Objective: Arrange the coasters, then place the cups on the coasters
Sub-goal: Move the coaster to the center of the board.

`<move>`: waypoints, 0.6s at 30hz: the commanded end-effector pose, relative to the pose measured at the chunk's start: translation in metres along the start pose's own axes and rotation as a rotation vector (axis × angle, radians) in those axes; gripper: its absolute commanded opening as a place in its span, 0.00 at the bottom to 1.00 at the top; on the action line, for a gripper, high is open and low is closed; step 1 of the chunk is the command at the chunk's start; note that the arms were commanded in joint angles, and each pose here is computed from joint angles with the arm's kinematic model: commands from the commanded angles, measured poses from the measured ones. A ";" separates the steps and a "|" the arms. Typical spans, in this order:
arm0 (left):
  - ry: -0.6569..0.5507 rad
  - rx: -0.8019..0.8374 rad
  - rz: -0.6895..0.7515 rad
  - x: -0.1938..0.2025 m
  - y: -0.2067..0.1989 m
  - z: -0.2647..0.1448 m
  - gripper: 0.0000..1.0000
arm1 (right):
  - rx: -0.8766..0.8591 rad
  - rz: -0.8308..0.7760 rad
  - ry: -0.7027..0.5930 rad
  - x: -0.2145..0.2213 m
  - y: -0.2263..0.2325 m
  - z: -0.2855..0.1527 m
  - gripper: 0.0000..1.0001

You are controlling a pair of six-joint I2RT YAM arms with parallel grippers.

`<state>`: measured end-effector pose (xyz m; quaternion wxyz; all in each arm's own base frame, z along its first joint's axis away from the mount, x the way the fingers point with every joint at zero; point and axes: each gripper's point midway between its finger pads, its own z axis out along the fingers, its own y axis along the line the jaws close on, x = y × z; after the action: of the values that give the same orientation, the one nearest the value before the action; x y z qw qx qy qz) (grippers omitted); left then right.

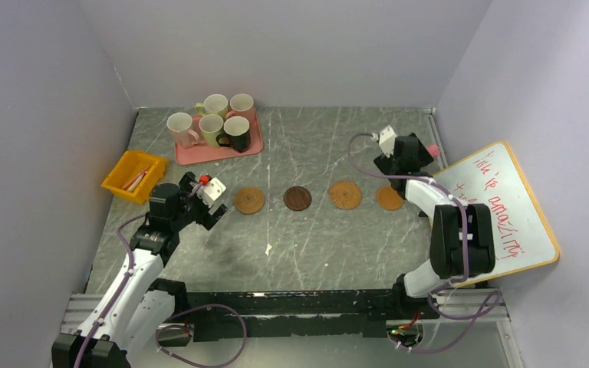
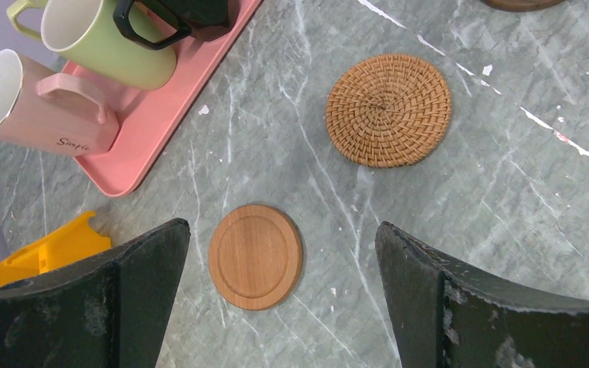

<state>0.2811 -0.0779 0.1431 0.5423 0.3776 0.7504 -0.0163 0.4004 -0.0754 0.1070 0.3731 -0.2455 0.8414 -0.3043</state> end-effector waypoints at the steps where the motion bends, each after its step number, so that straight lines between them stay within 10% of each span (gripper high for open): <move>1: -0.024 0.013 0.013 -0.006 -0.001 -0.001 0.96 | 0.039 0.075 -0.037 -0.029 -0.015 0.024 1.00; 18: -0.022 0.008 0.013 -0.006 0.000 -0.001 0.96 | 0.127 -0.016 0.069 -0.009 -0.012 0.080 1.00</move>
<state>0.2812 -0.0777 0.1432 0.5423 0.3793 0.7495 -0.0151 0.4505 -0.0832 0.0579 0.3381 -0.2431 0.8503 -0.3219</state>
